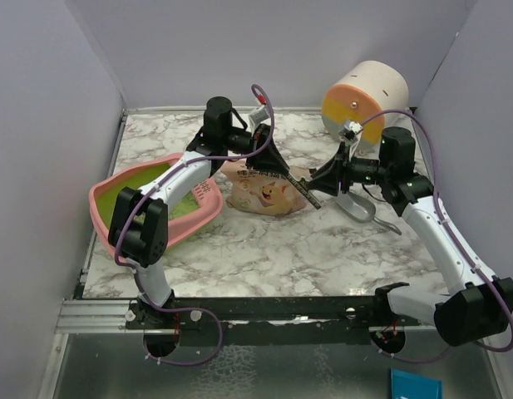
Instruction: Fill the litter box with clean litter
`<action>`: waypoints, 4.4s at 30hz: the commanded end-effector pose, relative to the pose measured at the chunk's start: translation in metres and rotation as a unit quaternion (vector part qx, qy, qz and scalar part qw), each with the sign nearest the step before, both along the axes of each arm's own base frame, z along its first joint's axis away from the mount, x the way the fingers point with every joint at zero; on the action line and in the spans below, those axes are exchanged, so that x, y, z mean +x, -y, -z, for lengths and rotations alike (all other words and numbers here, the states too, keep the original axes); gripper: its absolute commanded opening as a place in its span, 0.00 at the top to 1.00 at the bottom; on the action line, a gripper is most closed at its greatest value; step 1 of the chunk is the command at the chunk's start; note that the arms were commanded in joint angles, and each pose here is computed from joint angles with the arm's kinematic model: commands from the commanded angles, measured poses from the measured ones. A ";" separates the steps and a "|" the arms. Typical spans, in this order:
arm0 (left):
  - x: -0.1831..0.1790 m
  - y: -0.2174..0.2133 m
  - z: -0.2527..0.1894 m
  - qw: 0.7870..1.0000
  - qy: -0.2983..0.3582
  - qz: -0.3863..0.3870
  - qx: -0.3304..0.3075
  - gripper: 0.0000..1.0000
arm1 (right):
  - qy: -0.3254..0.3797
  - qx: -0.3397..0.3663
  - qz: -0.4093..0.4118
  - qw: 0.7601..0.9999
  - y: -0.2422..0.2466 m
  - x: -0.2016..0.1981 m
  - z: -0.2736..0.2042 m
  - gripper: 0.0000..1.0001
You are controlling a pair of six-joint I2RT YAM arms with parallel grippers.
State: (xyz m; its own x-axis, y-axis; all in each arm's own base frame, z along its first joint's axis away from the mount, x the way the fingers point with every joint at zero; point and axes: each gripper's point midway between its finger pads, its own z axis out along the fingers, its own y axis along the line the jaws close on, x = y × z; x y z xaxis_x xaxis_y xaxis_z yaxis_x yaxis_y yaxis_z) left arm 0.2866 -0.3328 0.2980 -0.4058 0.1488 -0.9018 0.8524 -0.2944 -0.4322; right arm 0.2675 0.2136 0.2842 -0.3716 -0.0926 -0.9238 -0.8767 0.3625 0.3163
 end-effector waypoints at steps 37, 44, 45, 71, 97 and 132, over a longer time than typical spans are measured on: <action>0.067 -0.038 -0.011 0.946 0.168 -0.266 0.074 0.44 | 0.119 -0.078 0.081 0.986 0.015 0.023 -0.013 0.99; 0.094 -0.081 0.041 0.870 0.292 -0.332 0.218 0.44 | 0.268 -0.151 0.077 0.948 0.023 0.042 -0.029 0.99; 0.092 -0.081 0.047 0.869 0.300 -0.323 0.223 0.44 | 0.277 -0.163 0.070 0.944 0.022 0.046 -0.027 0.99; 0.080 -0.084 0.120 0.837 0.402 -0.238 0.286 0.48 | 0.287 -0.269 -0.045 0.918 -0.001 0.079 0.012 0.99; 0.050 -0.069 0.077 0.851 0.427 -0.230 0.204 1.00 | 0.242 -0.273 -0.159 0.917 -0.024 0.064 0.052 0.99; 0.035 -0.059 0.067 0.845 0.449 -0.226 0.182 1.00 | 0.246 -0.296 -0.158 0.910 -0.038 0.058 0.081 0.99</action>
